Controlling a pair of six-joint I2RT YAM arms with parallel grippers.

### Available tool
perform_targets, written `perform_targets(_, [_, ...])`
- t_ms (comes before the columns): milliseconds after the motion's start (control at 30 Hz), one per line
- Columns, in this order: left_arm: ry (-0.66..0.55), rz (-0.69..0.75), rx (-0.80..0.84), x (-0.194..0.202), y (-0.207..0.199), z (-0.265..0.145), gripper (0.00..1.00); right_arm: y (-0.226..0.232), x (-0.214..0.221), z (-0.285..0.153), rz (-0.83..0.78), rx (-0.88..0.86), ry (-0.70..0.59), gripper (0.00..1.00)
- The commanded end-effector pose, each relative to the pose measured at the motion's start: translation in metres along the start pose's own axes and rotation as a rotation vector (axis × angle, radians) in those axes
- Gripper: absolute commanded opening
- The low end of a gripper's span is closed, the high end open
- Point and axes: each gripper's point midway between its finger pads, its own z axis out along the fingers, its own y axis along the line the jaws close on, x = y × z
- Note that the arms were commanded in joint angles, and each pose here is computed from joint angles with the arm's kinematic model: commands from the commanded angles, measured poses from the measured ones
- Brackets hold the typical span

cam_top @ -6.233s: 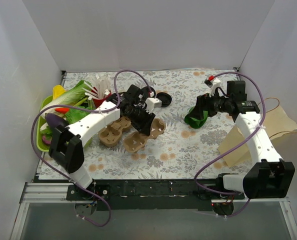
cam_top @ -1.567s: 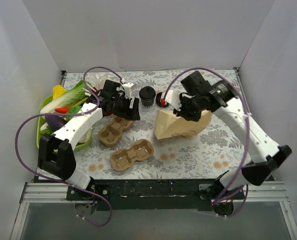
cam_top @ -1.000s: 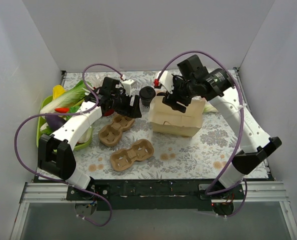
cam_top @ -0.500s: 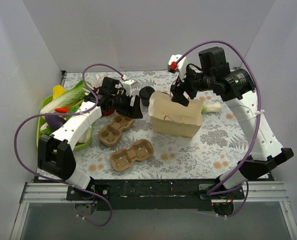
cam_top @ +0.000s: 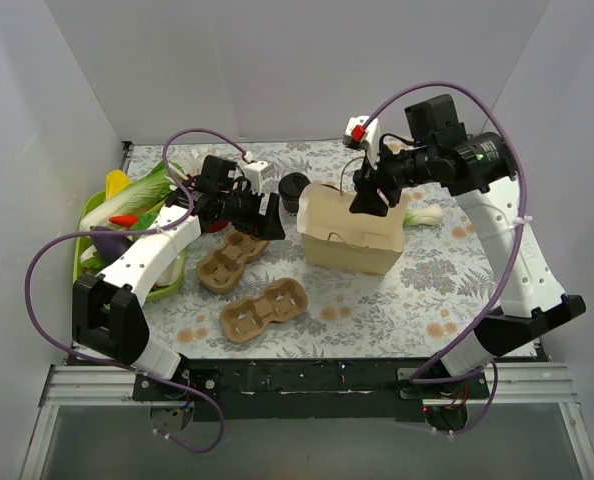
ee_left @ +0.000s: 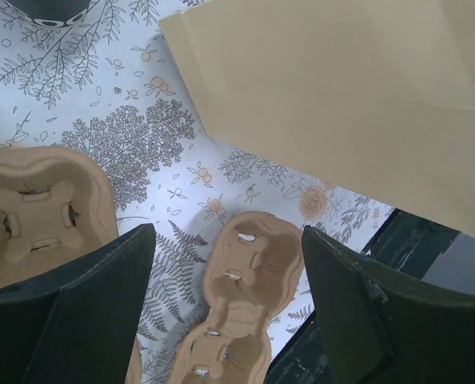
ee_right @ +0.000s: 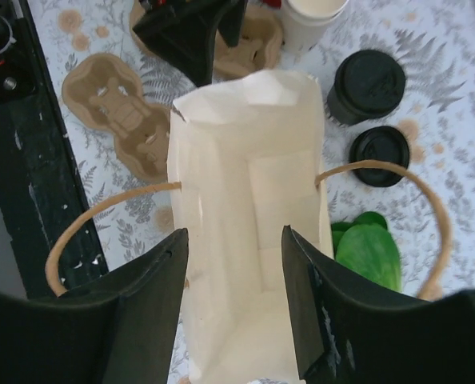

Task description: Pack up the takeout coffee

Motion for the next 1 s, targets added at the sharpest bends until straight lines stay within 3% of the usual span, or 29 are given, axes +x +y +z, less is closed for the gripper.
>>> perform_targets(0, [-0.023, 0.041, 0.020, -0.008, -0.008, -0.014, 0.74, 0.013, -0.042, -0.043, -0.128, 0.046, -0.127, 0.58])
perform_targets(133, [0.015, 0.071, 0.046, 0.000, -0.012, -0.016, 0.74, 0.004, 0.000, -0.040, -0.108, 0.087, -0.008, 0.55])
perform_targets(333, [0.024, 0.083, 0.034, 0.006, -0.011, -0.019, 0.74, -0.008, 0.035, -0.041, -0.096, 0.135, 0.069, 0.55])
perform_targets(500, [0.023, 0.082, 0.034, 0.009, -0.011, -0.020, 0.74, -0.038, 0.044, -0.032, -0.099, 0.199, 0.082, 0.62])
perform_targets(867, [0.047, 0.124, 0.017, 0.023, -0.008, -0.026, 0.74, -0.068, 0.048, -0.003, -0.204, 0.136, 0.059, 0.61])
perform_targets(967, [0.071, 0.168, 0.010, 0.031, -0.006, -0.030, 0.74, -0.070, 0.049, 0.006, -0.203, 0.104, 0.052, 0.56])
